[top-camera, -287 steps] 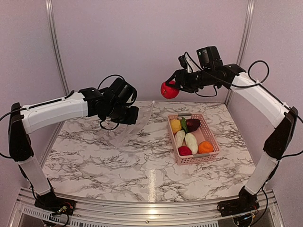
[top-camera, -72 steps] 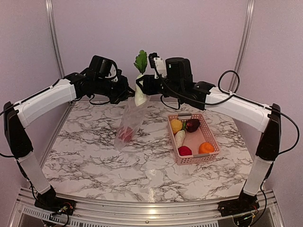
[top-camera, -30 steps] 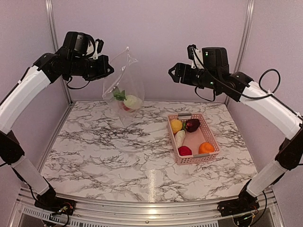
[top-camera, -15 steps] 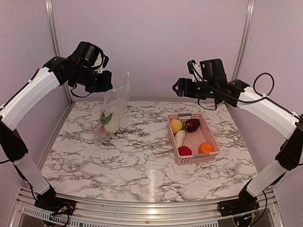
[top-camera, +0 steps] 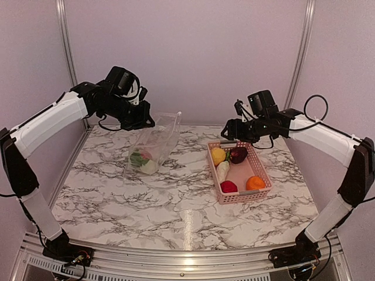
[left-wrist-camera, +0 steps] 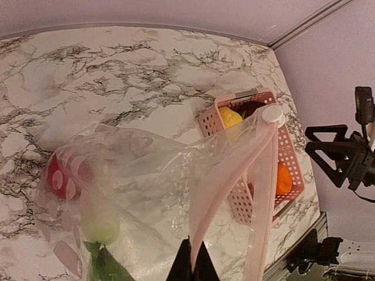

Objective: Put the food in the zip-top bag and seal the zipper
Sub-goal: Adjust the zipper food storage bag at the center of the board.

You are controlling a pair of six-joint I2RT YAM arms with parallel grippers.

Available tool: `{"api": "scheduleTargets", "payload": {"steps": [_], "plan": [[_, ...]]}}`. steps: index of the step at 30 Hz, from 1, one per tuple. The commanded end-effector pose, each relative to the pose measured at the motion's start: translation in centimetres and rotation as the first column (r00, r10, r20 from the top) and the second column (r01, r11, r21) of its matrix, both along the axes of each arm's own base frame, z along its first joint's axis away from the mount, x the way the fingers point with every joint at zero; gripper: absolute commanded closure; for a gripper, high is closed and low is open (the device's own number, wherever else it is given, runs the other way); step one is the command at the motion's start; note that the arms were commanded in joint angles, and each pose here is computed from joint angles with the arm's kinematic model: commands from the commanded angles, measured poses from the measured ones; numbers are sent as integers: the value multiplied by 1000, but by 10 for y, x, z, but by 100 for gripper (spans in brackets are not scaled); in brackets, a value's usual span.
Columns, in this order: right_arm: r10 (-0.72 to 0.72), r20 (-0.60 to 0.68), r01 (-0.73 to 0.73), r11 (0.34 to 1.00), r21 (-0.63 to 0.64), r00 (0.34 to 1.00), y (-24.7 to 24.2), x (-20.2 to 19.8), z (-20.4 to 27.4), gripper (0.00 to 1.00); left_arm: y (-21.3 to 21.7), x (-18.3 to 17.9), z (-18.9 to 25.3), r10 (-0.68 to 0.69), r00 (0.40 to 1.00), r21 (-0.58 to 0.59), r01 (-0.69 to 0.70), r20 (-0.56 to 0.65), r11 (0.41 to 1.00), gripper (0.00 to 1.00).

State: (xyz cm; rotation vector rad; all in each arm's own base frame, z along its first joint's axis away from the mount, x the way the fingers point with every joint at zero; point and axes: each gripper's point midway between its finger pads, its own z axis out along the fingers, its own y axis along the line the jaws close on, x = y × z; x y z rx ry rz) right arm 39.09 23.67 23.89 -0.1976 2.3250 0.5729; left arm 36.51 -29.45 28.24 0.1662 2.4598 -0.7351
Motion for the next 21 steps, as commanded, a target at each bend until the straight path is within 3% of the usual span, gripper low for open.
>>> {"api": "scheduleTargets", "payload": {"steps": [1,11,21], "plan": [[-27,-130,38,996,78,991,-13,-10,-27,29,-14,2,-3,-17,1000,-70,16,-21,997,100],[-61,-227,59,998,-16,972,-35,-17,-58,33,-21,1,-3,-53,999,-99,52,-8,994,100],[57,-380,-86,995,-60,923,-35,-55,-85,33,-23,-1,-7,-83,996,-99,84,11,992,100]]}}
